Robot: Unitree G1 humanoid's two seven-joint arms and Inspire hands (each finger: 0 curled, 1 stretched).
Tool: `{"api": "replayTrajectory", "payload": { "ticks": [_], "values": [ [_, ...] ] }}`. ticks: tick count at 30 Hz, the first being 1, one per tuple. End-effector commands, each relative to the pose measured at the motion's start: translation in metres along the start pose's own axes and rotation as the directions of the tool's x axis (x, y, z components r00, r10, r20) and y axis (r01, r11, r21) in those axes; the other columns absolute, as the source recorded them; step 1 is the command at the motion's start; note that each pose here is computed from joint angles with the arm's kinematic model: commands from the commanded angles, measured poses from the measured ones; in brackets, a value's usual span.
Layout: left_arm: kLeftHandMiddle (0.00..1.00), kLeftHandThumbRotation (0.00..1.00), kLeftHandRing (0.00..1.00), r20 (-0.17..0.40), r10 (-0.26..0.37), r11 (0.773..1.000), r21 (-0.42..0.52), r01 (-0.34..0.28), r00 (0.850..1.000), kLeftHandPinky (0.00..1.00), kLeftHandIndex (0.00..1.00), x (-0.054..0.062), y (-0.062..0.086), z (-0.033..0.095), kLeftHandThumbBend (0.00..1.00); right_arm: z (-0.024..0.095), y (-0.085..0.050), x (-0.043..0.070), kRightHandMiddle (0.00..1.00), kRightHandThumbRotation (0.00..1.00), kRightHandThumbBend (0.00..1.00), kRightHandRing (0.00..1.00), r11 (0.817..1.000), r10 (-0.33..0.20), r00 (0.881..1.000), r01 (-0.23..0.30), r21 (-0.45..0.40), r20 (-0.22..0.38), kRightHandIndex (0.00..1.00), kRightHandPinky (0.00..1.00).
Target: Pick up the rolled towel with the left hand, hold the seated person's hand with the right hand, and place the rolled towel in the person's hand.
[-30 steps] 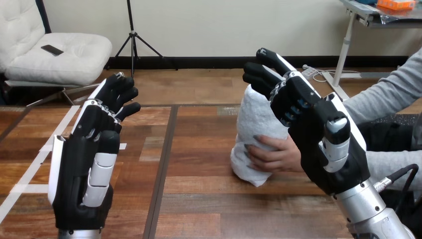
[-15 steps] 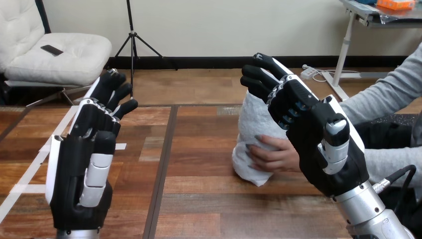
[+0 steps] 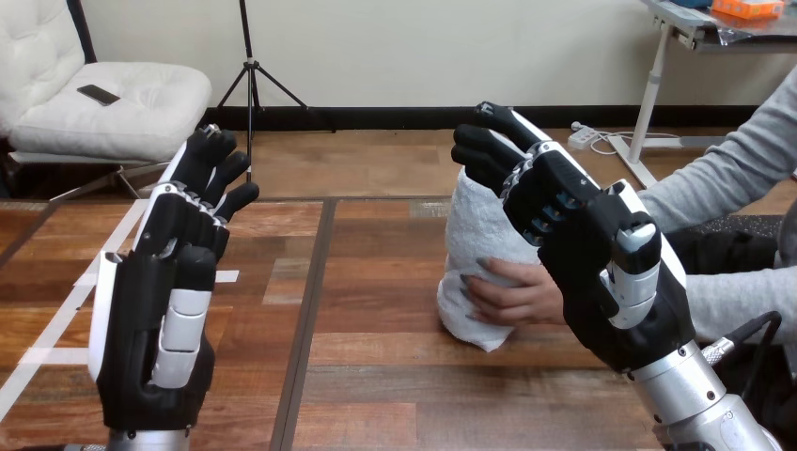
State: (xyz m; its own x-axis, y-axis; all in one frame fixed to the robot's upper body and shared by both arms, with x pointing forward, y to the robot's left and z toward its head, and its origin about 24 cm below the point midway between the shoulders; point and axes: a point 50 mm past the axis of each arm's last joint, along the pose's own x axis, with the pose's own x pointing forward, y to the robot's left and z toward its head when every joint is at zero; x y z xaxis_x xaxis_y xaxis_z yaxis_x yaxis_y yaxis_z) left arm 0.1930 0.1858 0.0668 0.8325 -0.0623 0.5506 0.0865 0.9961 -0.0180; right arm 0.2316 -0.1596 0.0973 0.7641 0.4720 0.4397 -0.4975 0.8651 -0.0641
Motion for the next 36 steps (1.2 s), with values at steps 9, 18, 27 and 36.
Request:
{"api": "replayTrajectory", "payload": {
  "ticks": [9,18,27,36],
  "values": [
    [0.92,0.9,0.9,0.06,-0.048,0.999,0.026,0.047,0.997,0.85,0.9,0.014,-0.0004,0.0055,0.82,0.0095,0.001,0.0082,0.88,1.0,1.0,0.9,1.0,-0.016,0.996,0.013,0.028,0.091,0.91,0.94],
    [0.93,0.91,0.91,0.064,-0.059,0.998,0.003,0.058,0.996,0.85,0.9,0.0146,-0.0012,0.0059,0.84,0.0077,0.0011,0.0076,0.89,1.0,1.0,0.89,0.998,-0.02,0.994,0.014,0.056,0.107,0.92,0.93],
    [0.94,0.91,0.92,0.07,-0.066,0.996,-0.056,0.07,0.995,0.89,0.91,0.0149,-0.0012,0.0065,0.85,0.0071,-0.0004,0.0071,0.91,1.0,1.0,0.9,0.997,-0.024,0.993,0.016,0.073,0.119,0.92,0.93],
    [0.95,0.93,0.94,0.08,-0.074,0.995,-0.065,0.079,0.994,0.91,0.92,0.0145,-0.0001,0.0083,0.85,0.0073,-0.0011,0.0069,0.92,1.0,1.0,0.91,0.997,-0.035,0.992,0.027,0.069,0.12,0.92,0.93]
  ]
}}
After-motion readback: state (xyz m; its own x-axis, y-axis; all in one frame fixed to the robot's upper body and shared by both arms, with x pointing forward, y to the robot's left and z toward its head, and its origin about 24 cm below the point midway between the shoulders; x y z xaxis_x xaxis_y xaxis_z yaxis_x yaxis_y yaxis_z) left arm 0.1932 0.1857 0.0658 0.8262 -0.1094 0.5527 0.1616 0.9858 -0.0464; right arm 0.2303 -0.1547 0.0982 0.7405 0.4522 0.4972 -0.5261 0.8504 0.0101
